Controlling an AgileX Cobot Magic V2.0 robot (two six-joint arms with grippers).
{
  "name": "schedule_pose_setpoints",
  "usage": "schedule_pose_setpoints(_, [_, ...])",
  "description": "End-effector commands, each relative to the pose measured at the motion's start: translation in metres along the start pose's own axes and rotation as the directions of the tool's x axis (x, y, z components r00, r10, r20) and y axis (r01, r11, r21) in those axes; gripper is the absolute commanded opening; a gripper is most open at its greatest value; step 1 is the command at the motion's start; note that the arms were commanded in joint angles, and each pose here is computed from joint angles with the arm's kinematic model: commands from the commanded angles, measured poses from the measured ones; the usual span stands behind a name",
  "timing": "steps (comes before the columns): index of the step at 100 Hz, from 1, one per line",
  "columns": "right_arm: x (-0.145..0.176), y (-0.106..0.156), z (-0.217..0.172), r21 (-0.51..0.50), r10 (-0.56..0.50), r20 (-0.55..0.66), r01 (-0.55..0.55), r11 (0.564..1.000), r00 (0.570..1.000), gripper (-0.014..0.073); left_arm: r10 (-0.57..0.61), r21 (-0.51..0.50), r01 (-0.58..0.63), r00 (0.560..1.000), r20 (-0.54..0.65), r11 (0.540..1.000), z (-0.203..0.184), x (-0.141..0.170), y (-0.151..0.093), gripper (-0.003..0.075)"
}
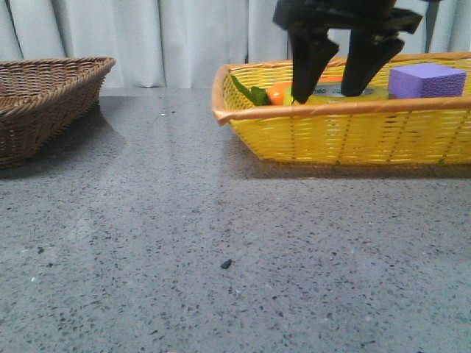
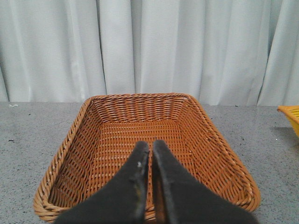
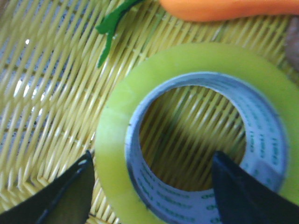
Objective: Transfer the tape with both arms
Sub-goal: 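Lower the right gripper into the yellow basket and grasp the tape roll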
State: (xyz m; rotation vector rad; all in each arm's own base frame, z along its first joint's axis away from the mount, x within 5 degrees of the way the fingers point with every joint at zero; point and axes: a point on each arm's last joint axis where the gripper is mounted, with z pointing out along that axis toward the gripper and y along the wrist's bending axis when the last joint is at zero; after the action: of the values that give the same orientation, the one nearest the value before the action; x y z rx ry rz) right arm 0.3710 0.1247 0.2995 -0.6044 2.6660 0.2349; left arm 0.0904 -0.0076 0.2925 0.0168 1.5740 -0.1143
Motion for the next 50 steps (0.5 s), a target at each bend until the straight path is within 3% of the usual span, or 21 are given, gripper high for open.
schedule_pose_setpoints(1, [-0.0093,0.0023,-0.0229,0.014,-0.022,0.095,0.021,1.0,0.995,0.0444,-0.015,0.006,0.014,0.996,0.092,1.0,0.0008,-0.0174,-0.001,-0.0021])
schedule_pose_setpoints(20, [-0.0097,0.0027,-0.0132,0.009,-0.023,0.069,0.022,1.0,0.997,0.0442,-0.015,0.006,0.014,0.996,0.092,1.0,0.0008,-0.0174,-0.001,-0.0021])
schedule_pose_setpoints(27, [-0.0097,0.0027,-0.0132,0.009,-0.023,0.069,0.022,1.0,0.997,0.04,-0.015,0.006,0.014,0.996,0.092,1.0,0.0008,-0.0174,-0.001,-0.0021])
schedule_pose_setpoints(50, [-0.0095,0.0027,-0.0132,0.008,-0.023,0.067,0.022,1.0,0.997,0.0085,-0.015,0.006,0.014,0.996,0.092,1.0,0.0008,-0.0174,-0.001,-0.0021])
